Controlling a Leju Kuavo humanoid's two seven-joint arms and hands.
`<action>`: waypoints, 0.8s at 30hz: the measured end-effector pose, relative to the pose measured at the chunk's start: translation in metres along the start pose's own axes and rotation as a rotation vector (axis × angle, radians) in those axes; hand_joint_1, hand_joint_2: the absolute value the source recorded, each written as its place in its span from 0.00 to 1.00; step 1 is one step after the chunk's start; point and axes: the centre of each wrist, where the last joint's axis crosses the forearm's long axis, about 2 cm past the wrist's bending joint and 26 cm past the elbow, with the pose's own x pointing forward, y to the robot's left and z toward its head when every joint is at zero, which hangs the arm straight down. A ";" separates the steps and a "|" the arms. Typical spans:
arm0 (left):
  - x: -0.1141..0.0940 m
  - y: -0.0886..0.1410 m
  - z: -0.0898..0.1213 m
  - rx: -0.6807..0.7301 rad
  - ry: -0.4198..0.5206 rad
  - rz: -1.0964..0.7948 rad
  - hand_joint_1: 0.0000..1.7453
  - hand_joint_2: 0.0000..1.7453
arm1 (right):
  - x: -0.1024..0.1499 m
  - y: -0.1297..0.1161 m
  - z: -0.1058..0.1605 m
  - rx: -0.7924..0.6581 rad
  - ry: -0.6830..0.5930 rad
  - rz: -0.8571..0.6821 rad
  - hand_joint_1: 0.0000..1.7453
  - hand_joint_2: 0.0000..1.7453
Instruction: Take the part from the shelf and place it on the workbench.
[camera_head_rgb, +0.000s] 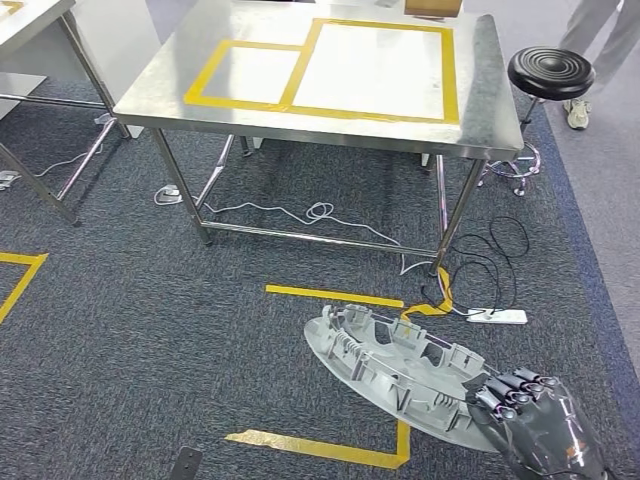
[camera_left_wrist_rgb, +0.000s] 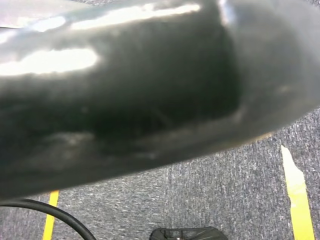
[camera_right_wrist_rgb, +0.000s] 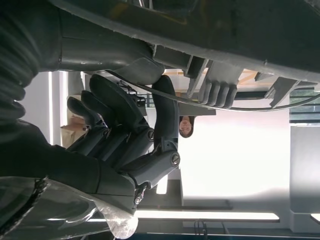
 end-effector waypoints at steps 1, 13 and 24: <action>0.000 0.000 0.000 0.000 0.000 0.000 0.00 0.00 | 0.000 0.000 0.000 0.000 0.000 0.000 1.00 1.00; 0.000 0.000 0.000 0.000 0.002 -0.001 0.00 0.00 | 0.000 0.000 0.000 -0.001 -0.001 0.000 1.00 1.00; 0.005 0.000 -0.004 -0.052 -0.035 -0.029 0.00 0.00 | -0.147 -0.111 -0.029 0.119 0.237 -0.026 1.00 1.00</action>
